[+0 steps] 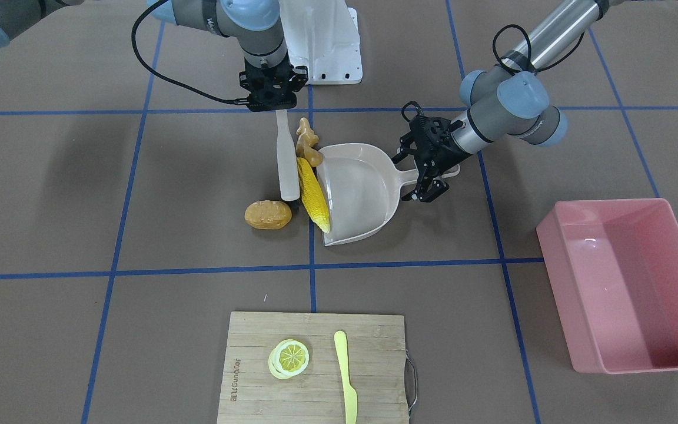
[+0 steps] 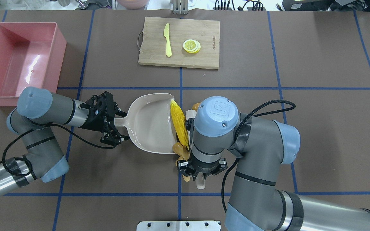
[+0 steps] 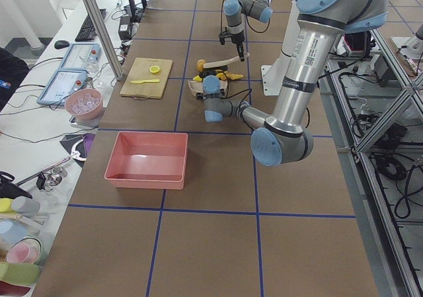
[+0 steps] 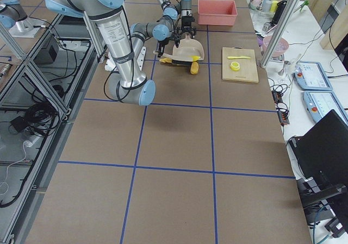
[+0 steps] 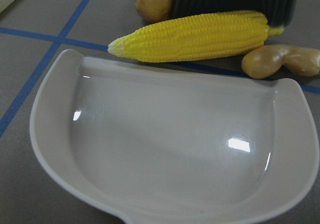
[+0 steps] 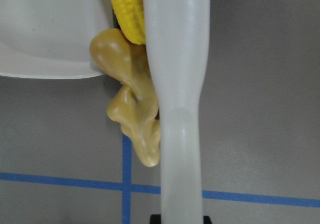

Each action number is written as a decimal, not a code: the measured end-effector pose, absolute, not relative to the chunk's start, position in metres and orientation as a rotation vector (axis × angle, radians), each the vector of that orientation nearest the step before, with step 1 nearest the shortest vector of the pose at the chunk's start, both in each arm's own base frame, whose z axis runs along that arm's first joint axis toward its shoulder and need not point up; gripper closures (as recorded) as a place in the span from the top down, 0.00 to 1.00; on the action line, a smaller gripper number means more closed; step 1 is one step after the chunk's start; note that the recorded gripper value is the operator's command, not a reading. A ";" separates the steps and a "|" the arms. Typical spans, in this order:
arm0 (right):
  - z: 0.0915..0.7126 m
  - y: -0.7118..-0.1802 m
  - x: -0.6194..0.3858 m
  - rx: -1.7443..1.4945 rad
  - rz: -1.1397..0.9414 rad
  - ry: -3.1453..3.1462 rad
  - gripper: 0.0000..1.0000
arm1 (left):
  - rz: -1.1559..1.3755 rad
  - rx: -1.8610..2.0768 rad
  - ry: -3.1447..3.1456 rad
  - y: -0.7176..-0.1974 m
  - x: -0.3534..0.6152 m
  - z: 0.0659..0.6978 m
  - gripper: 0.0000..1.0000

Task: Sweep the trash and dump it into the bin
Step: 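Sweep the corn cob and ginger into the dustpan with the right gripper's brush, then sweep the potato into the dustpan with the brush in the right gripper, then sweep the ginger from the dustpan's near edge inward with the right gripper's brush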

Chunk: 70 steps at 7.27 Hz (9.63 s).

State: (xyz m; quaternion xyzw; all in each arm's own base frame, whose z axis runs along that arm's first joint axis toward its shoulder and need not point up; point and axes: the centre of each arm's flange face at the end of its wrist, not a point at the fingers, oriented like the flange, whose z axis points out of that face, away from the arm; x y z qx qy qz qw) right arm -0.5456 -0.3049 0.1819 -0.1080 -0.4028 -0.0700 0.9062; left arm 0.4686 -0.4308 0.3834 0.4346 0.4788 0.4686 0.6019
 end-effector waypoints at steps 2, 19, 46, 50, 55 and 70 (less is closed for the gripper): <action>0.167 -0.306 -0.561 -0.229 -0.131 -0.846 0.00 | 1.085 1.006 1.109 -0.431 0.469 0.383 0.97; 0.211 -0.307 -0.466 -0.374 -0.001 -0.793 0.00 | 1.085 0.999 1.106 -0.429 0.467 0.374 0.97; 0.186 -0.267 -0.488 -0.380 -0.051 -0.709 0.00 | 1.086 1.010 1.108 -0.429 0.465 0.369 0.97; 0.202 -0.215 -0.509 -0.472 -0.155 -0.673 0.00 | 1.086 1.007 1.107 -0.428 0.465 0.371 0.97; 0.177 -0.220 -0.536 -0.460 -0.239 -0.704 0.00 | 1.085 1.000 1.104 -0.428 0.465 0.373 0.97; 0.020 -0.379 -0.601 -0.535 -0.127 -0.747 0.00 | 1.087 1.005 1.107 -0.427 0.464 0.369 0.97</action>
